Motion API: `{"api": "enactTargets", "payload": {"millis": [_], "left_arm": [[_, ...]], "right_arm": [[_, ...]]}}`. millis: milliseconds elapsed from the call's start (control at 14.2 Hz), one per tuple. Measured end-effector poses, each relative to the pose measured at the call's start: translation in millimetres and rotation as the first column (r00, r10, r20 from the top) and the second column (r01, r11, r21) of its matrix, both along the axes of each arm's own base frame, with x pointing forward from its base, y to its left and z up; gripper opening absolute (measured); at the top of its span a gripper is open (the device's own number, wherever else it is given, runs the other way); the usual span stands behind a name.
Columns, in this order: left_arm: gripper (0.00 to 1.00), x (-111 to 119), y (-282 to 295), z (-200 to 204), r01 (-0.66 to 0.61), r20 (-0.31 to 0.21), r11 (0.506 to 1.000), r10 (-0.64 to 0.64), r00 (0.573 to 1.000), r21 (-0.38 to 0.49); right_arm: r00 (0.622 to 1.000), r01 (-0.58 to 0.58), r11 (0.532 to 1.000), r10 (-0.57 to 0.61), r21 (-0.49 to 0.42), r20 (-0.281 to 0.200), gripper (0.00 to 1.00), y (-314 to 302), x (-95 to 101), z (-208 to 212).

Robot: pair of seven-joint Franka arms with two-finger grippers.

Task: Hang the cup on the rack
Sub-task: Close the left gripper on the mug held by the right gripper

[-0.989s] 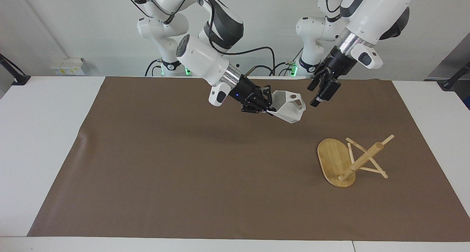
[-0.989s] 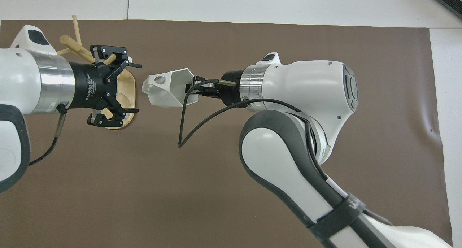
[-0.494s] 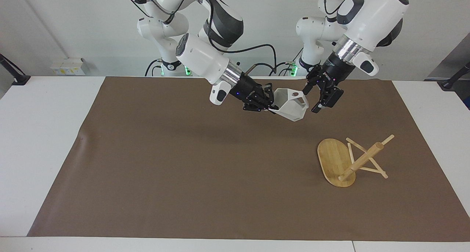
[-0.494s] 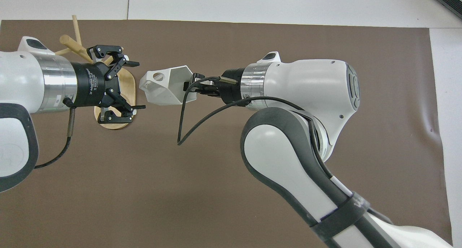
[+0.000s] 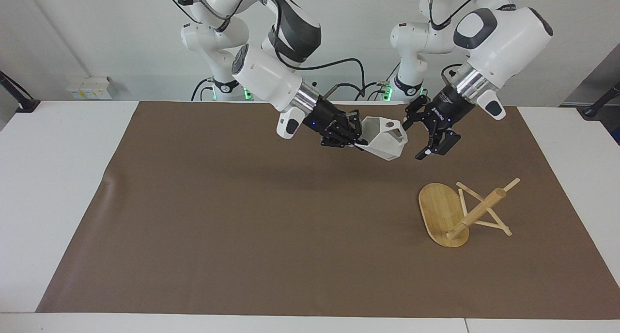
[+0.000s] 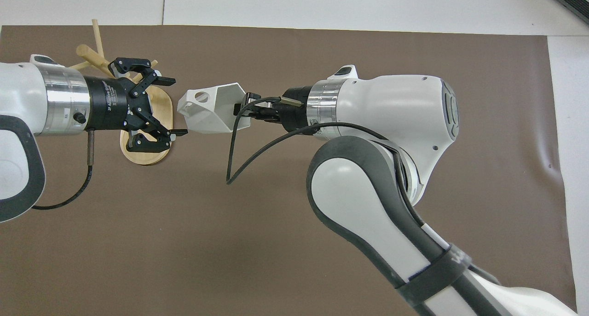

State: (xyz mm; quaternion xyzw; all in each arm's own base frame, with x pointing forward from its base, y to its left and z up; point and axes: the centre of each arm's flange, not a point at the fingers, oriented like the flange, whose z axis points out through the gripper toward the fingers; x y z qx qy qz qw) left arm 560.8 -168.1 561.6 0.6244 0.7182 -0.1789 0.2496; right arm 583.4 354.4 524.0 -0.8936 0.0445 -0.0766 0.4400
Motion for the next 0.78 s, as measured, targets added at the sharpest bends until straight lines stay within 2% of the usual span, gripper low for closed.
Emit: {"api": "enactTargets", "payload": {"millis": [282, 777], "left_arm": [[1.0, -2, -6, -17, 0.103, -0.035, 0.994, -0.104, 0.994, -0.026], [1.0, -4, -6, -18, 0.127, -0.045, 0.991, -0.129, 0.991, -0.032]], "right_arm": [[1.0, -0.006, 1.0, 0.006, 0.0, 0.0, 0.06, 3, -1.9, 0], [1.0, -0.008, 1.0, 0.008, 0.0, -0.001, 0.06, 4, -2.5, 0]]}}
